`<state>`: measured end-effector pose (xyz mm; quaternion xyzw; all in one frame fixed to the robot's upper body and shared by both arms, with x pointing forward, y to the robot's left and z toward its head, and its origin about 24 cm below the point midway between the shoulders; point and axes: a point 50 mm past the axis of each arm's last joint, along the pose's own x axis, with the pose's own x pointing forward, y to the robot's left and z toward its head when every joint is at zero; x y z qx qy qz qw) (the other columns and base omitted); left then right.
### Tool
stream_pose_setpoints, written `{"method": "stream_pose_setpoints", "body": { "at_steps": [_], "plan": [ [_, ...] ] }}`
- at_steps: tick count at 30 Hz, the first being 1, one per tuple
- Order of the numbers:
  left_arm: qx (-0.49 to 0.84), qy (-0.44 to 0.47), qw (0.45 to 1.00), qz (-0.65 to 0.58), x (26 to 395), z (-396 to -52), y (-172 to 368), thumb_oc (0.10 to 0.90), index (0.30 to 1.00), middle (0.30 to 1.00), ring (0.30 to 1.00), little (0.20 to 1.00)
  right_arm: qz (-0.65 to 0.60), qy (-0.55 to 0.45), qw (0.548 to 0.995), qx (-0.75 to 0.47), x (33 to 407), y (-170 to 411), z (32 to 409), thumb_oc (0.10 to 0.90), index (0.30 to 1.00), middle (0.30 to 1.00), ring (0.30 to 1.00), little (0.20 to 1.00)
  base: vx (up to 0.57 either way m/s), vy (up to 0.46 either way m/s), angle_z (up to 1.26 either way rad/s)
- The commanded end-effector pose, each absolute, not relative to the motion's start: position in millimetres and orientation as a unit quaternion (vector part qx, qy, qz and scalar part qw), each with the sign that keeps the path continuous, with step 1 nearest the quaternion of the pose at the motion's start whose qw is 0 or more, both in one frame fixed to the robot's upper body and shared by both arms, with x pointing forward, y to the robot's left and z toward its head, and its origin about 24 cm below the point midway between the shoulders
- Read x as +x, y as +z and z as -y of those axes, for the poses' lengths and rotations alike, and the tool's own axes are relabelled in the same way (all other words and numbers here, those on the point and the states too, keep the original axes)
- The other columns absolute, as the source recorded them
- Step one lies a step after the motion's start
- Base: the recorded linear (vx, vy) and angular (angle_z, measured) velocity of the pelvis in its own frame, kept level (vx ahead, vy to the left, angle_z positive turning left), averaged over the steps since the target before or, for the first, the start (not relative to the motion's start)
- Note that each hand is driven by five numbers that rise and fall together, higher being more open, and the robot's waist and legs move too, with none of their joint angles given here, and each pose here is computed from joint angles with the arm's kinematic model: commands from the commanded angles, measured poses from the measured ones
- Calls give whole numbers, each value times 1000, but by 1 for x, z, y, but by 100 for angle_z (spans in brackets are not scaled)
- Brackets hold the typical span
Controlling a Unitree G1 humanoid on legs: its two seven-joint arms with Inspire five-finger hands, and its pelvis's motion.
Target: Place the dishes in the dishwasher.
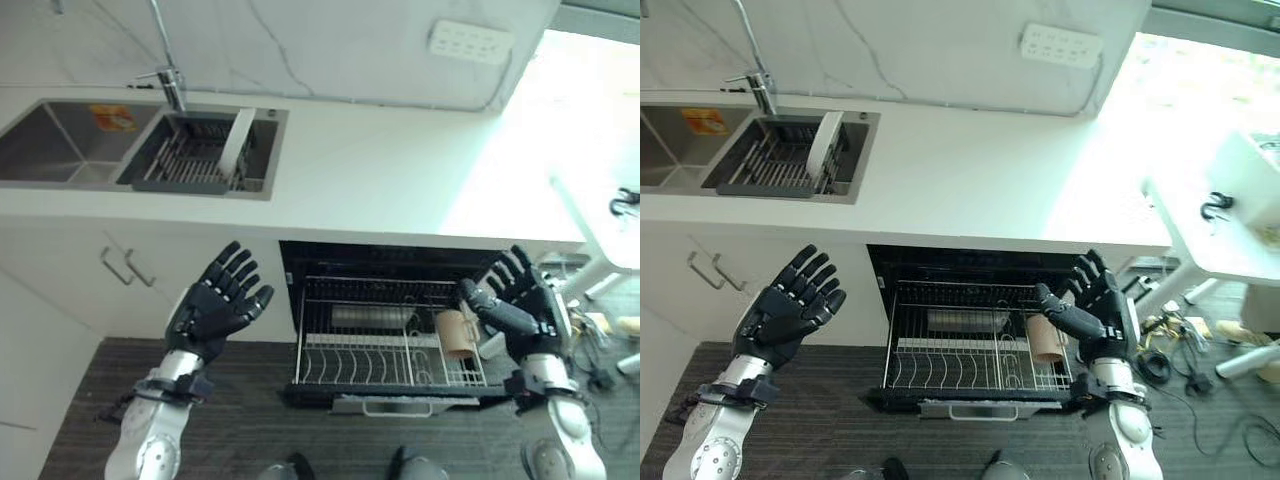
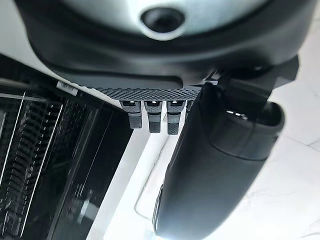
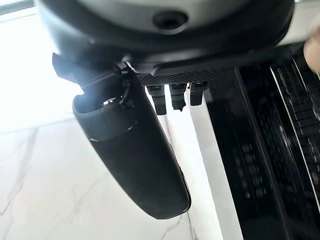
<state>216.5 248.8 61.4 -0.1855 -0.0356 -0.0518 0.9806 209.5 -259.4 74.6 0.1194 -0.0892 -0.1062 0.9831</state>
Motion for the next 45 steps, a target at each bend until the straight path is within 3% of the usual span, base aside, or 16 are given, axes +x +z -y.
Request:
{"method": "stream_pose_setpoints", "body": {
  "at_steps": [1, 14, 21, 33, 45],
  "plan": [
    [-167, -89, 966, 178, 227, -245, 117, 800, 900, 900, 900, 900, 298, -94, 938, 149, 214, 150, 270, 800, 900, 900, 900, 900, -100, 23, -27],
    [-169, -85, 967, 168, 226, -226, 117, 800, 900, 900, 900, 900, 333, -71, 933, 118, 223, 172, 257, 800, 900, 900, 900, 900, -58, -53, -15],
    [-184, -69, 958, 209, 221, -230, 115, 800, 900, 900, 900, 900, 347, -62, 931, 92, 223, 180, 263, 800, 900, 900, 900, 900, -27, 494, 12],
    [-116, -154, 955, 224, 238, -221, 139, 800, 900, 900, 900, 900, 349, -103, 925, 106, 223, 172, 251, 800, 900, 900, 900, 900, 15, 479, 14],
    [-107, -162, 954, 231, 236, -215, 144, 800, 900, 900, 900, 900, 335, -98, 933, 89, 220, 172, 264, 800, 900, 900, 900, 900, 42, 156, -5]
  ]
}}
